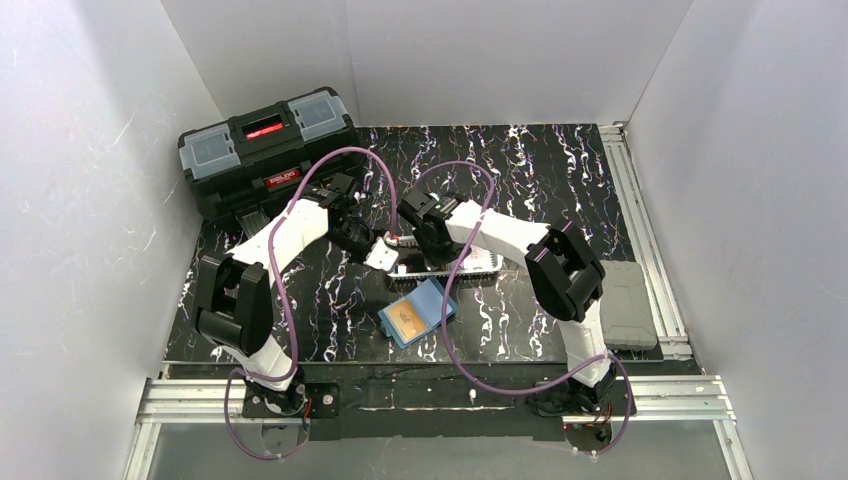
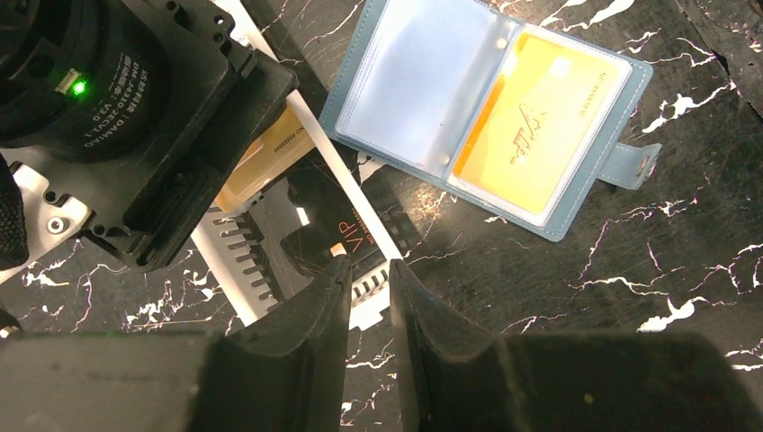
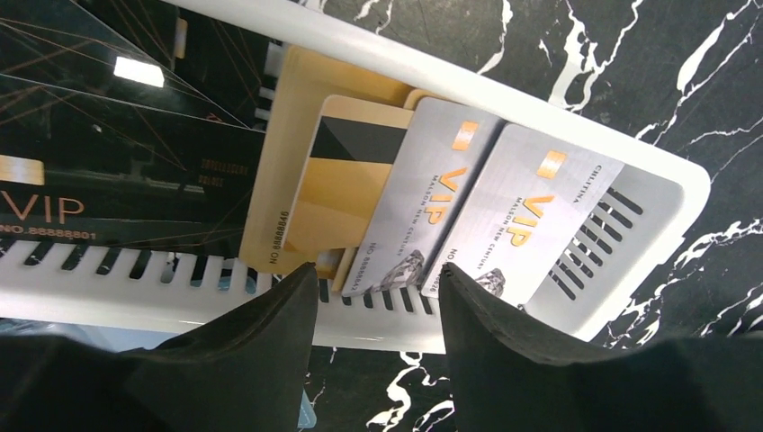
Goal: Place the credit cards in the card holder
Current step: Pick up the credit card from the storage box.
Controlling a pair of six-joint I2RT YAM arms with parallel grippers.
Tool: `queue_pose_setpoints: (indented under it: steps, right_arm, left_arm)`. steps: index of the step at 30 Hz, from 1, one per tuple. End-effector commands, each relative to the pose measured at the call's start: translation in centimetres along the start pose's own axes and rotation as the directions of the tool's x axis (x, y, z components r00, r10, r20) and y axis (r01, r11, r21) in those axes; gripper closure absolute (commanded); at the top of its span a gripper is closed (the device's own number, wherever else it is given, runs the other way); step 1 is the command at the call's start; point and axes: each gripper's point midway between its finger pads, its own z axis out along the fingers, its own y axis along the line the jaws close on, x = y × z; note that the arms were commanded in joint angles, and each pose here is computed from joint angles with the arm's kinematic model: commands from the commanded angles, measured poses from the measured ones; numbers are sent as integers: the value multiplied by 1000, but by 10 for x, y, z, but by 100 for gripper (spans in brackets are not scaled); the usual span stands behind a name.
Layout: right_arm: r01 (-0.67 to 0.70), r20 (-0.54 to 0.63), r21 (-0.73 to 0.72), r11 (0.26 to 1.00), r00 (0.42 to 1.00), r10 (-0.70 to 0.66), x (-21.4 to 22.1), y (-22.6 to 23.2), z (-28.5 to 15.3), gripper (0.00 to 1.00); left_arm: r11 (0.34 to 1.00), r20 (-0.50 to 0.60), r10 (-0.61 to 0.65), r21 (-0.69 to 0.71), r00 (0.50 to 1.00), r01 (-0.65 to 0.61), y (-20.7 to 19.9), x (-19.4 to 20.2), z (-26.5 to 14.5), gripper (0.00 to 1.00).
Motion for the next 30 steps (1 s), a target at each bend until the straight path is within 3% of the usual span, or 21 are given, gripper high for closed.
queue_pose_setpoints:
  steps: [1,12,30]
  right_arm:
    - [-15,26,34,999,1000,14,1,-12,-16,42]
    - [-13,20,50,999,1000,12,7,-15,-11,49]
    - [-66,120,102,993,991,54,-10,-33,-29,73]
  left_arm:
    - [999,34,40,-28,999,-39,6,-21,-11,79]
    - [999,32,41,-30,999,-41,10,-21,-12,79]
    - [999,37,33,-23,999,-33,6,-21,-10,80]
